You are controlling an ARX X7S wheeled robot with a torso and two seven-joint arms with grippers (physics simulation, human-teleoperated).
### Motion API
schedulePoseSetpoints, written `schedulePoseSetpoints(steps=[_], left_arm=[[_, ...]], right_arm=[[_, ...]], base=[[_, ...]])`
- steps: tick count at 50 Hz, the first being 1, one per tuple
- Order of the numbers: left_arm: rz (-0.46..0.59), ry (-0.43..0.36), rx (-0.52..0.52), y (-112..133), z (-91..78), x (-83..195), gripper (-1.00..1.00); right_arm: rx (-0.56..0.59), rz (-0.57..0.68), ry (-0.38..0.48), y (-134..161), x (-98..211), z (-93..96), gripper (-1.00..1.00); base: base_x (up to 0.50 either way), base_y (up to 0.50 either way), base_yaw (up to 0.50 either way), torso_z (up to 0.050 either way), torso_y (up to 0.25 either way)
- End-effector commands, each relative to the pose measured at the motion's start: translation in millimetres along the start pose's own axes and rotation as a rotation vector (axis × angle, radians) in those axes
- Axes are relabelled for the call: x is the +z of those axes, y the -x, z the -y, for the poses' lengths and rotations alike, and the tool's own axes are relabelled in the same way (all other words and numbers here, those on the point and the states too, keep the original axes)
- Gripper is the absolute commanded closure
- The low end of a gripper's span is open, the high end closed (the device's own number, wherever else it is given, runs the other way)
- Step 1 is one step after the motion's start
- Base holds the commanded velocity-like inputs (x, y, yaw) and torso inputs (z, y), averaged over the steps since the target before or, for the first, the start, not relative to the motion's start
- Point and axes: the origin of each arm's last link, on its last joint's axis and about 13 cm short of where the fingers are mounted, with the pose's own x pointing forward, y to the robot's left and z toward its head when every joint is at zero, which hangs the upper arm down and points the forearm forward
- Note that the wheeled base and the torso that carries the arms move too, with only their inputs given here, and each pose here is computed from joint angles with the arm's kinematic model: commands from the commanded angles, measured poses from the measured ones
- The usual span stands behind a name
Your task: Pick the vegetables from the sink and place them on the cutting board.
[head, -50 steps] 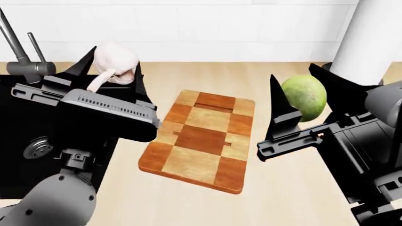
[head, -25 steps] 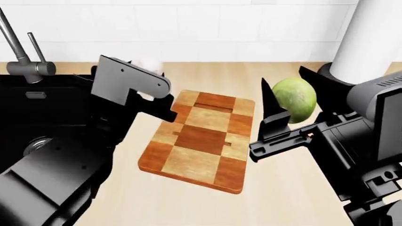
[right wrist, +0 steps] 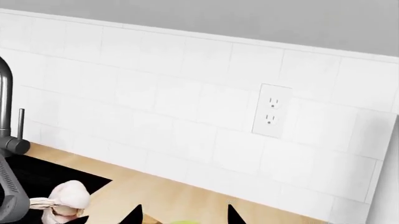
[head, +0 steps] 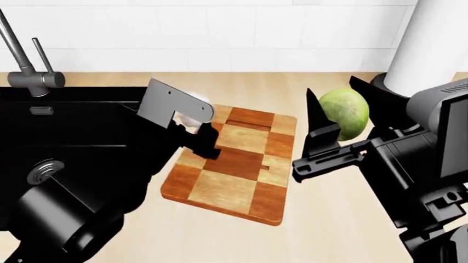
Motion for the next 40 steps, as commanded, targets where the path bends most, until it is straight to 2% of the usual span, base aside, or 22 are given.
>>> schedulePoseSetpoints(steps=[1, 10, 26, 40], left_arm=[[-0.042, 0.012, -0.052, -3.5, 5.1, -5.1, 1.00], [-0.059, 0.018, -0.086, -5.7, 9.5, -7.5, 1.00], [-0.132, -0.016, -0.088, -11.8, 13.7, -19.2, 1.00], [-0.149, -0.021, -0.096, -12.4, 14.0, -21.4, 1.00]], right_arm=[[-0.010, 0.007, 0.006, -1.8, -0.1, 1.6, 1.00], [-0.012, 0.001, 0.002, -2.1, -1.3, 2.2, 1.00], [-0.012, -0.005, -0.008, -2.5, -1.9, 2.7, 1.00], [-0.013, -0.007, -0.009, -2.6, -2.3, 2.7, 1.00]], base=[[0.00, 0.00, 0.00, 0.000, 0.000], [0.00, 0.00, 0.00, 0.000, 0.000], [0.00, 0.00, 0.00, 0.000, 0.001], [0.00, 0.00, 0.00, 0.000, 0.000]])
